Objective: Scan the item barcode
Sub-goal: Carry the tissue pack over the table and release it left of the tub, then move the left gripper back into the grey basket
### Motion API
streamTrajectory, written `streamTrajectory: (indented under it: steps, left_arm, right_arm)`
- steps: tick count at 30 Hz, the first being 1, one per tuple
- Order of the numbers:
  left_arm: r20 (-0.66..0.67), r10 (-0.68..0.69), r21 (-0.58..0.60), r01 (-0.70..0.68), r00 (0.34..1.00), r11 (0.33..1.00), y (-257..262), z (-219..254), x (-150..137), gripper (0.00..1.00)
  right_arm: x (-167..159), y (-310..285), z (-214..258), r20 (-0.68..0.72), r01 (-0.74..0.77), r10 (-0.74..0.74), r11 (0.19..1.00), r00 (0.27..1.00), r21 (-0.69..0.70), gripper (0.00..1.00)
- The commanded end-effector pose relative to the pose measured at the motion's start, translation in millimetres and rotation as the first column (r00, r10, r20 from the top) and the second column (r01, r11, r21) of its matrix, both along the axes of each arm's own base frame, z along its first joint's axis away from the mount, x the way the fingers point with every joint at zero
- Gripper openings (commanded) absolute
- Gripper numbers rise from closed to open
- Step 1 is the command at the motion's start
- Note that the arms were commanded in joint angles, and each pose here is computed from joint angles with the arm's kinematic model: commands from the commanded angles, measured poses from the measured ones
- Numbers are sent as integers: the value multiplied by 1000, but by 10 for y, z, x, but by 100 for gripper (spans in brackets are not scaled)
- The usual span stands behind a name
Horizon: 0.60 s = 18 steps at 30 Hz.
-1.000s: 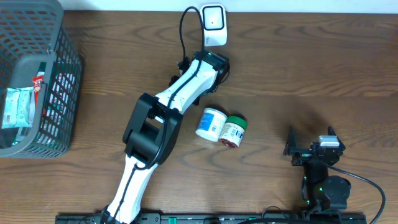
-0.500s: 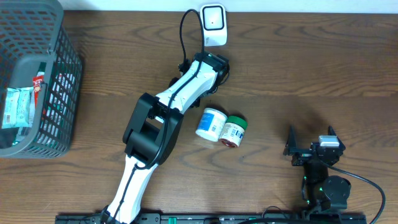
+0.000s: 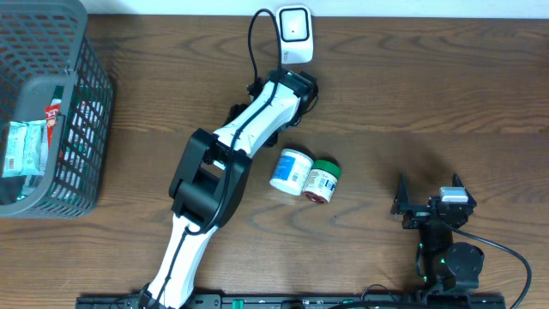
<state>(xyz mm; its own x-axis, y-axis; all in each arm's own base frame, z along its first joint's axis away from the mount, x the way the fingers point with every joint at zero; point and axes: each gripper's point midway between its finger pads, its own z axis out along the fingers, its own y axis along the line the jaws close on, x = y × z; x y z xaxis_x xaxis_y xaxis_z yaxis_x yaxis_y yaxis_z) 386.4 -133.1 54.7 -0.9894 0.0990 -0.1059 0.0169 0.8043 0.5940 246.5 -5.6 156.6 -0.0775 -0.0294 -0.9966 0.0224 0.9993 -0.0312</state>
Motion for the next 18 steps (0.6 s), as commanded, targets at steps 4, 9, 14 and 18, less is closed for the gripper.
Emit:
streamTrajectory:
  steps: [4, 9, 14, 18]
  left_arm:
    - [60, 3, -224, 10, 998, 974, -84, 455, 126, 74]
    - [111, 32, -464, 24, 993, 885, -37, 930, 206, 74]
    - [273, 122, -560, 55, 954, 826, 442, 1715, 233, 74]
    - [447, 275, -584, 45, 851, 811, 1100, 2431, 124, 75]
  right_arm:
    - [0, 29, -17, -5, -11, 11, 1000, 1000, -4, 99]
    - [0, 29, -17, -5, -11, 11, 1000, 1000, -4, 99]
    - [0, 29, -17, -5, -11, 11, 1000, 1000, -4, 99]
    - [0, 29, -18, -6, -11, 11, 1000, 1000, -4, 99]
